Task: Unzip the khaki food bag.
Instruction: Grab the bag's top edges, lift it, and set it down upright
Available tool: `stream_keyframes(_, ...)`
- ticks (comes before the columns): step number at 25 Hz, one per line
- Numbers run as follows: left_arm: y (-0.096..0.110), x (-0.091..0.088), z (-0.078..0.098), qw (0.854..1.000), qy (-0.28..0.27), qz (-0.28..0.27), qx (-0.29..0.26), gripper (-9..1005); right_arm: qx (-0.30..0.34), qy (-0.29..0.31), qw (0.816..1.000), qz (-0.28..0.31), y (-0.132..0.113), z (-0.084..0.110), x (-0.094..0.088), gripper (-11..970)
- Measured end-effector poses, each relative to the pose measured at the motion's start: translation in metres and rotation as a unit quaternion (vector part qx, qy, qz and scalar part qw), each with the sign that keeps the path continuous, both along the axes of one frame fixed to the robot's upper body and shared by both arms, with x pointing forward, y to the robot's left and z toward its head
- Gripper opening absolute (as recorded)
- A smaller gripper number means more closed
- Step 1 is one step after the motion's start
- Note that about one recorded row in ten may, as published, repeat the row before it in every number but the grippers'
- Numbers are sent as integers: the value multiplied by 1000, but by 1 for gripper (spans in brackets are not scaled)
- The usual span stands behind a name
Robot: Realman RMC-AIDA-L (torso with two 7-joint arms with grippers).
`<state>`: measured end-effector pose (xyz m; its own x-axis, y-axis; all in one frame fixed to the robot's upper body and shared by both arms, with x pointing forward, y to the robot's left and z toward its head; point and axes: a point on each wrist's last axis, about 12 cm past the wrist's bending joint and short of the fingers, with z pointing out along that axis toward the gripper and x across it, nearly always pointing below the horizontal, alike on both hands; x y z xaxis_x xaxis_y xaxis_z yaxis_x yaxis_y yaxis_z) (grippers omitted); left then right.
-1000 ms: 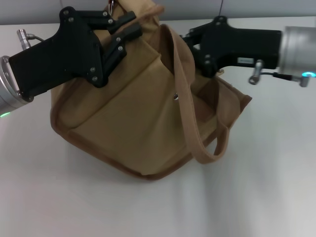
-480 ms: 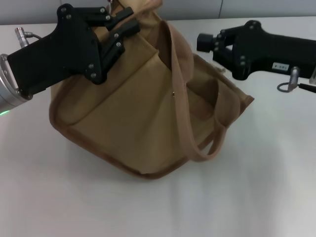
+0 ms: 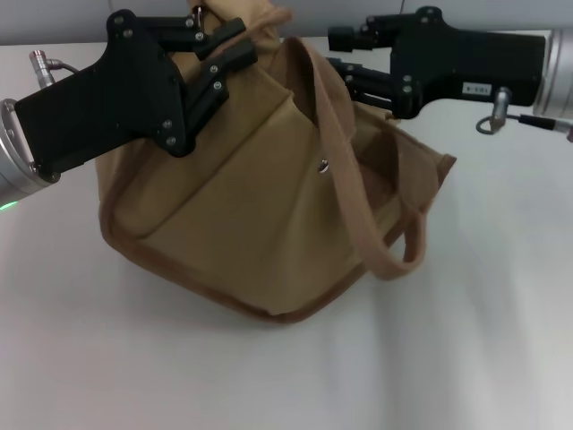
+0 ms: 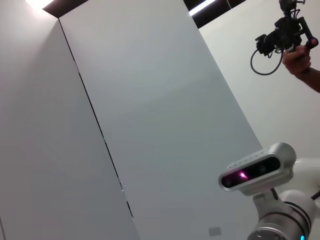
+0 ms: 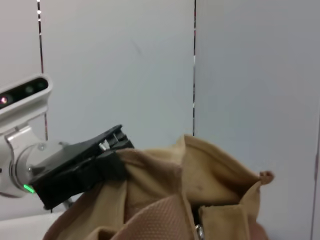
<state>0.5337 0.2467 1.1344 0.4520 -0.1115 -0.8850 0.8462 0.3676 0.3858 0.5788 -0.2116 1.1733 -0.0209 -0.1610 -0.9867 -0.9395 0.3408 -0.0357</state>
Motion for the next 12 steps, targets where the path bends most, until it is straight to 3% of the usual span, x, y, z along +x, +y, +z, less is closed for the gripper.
stream_keyframes(8,0,1,1,1000,-1,-2,1,133,-67,9,997,41,13,4,0,434)
stream_keyframes(12,0,1,1,1000,-2,-2,1,134,-69,16,996,55,14,7,-4,556)
